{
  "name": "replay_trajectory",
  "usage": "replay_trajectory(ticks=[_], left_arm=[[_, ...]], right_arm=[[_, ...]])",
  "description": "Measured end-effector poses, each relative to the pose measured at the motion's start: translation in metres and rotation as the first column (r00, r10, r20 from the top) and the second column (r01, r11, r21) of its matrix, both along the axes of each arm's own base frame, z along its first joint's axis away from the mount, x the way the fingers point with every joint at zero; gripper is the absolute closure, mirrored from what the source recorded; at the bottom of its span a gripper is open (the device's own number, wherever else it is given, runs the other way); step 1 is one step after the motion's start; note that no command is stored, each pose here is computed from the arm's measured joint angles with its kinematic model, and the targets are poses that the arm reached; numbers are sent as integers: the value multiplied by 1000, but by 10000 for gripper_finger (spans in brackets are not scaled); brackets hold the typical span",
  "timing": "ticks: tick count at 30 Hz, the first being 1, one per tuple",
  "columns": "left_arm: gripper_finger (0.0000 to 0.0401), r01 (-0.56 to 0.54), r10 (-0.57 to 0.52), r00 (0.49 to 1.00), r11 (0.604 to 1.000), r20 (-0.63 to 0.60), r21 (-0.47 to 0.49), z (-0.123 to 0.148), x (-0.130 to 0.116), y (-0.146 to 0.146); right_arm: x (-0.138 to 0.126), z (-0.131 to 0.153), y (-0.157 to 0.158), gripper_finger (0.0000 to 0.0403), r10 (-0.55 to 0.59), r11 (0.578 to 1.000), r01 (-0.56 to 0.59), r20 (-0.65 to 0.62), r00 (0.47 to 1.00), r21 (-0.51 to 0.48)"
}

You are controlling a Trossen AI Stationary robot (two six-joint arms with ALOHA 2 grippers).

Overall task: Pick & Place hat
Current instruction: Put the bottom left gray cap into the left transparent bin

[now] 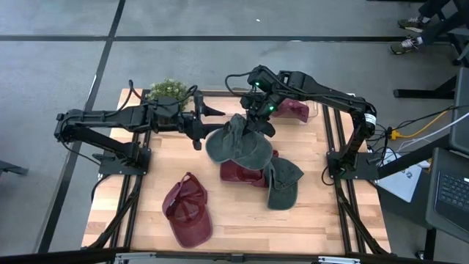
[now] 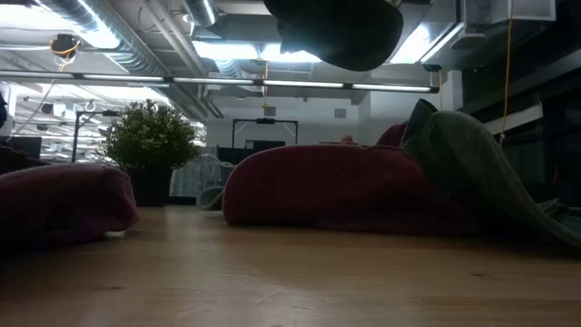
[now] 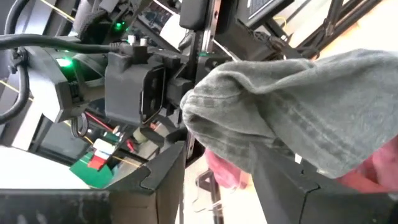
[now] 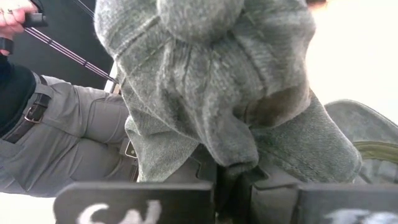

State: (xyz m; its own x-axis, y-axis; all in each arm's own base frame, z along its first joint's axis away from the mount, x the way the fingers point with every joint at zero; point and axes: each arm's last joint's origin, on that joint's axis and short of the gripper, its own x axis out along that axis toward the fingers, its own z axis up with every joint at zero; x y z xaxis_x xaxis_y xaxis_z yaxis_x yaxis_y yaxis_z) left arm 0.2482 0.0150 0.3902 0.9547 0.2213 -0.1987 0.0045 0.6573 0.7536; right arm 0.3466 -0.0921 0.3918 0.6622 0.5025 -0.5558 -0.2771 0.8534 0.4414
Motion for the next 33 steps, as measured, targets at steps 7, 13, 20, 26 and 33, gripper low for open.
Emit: replay_trajectory(ticks=[7, 13, 20, 26, 33], left_arm=[[228, 7, -7, 1000, 1000, -6, 10, -2, 3, 0], [231, 7, -7, 1000, 1000, -22, 18, -5, 8, 0], [232, 5, -3, 999, 999, -42, 50, -8, 10, 1], [232, -1, 4, 999, 997, -45, 79, -8, 10, 1], [232, 4, -6, 1000, 986, 13, 167, -1, 13, 1]], right_arm=[[0, 0, 0, 390, 2, 1000, -2, 4, 1000, -13], [0, -1, -2, 390, -34, 996, 34, -3, 999, -77], [0, -1, -2, 390, -26, 996, 26, 3, 1000, -86], [0, -1, -2, 390, -26, 996, 26, 3, 1000, -86], [1, -1, -1, 390, -29, 996, 28, -2, 1000, -79]])
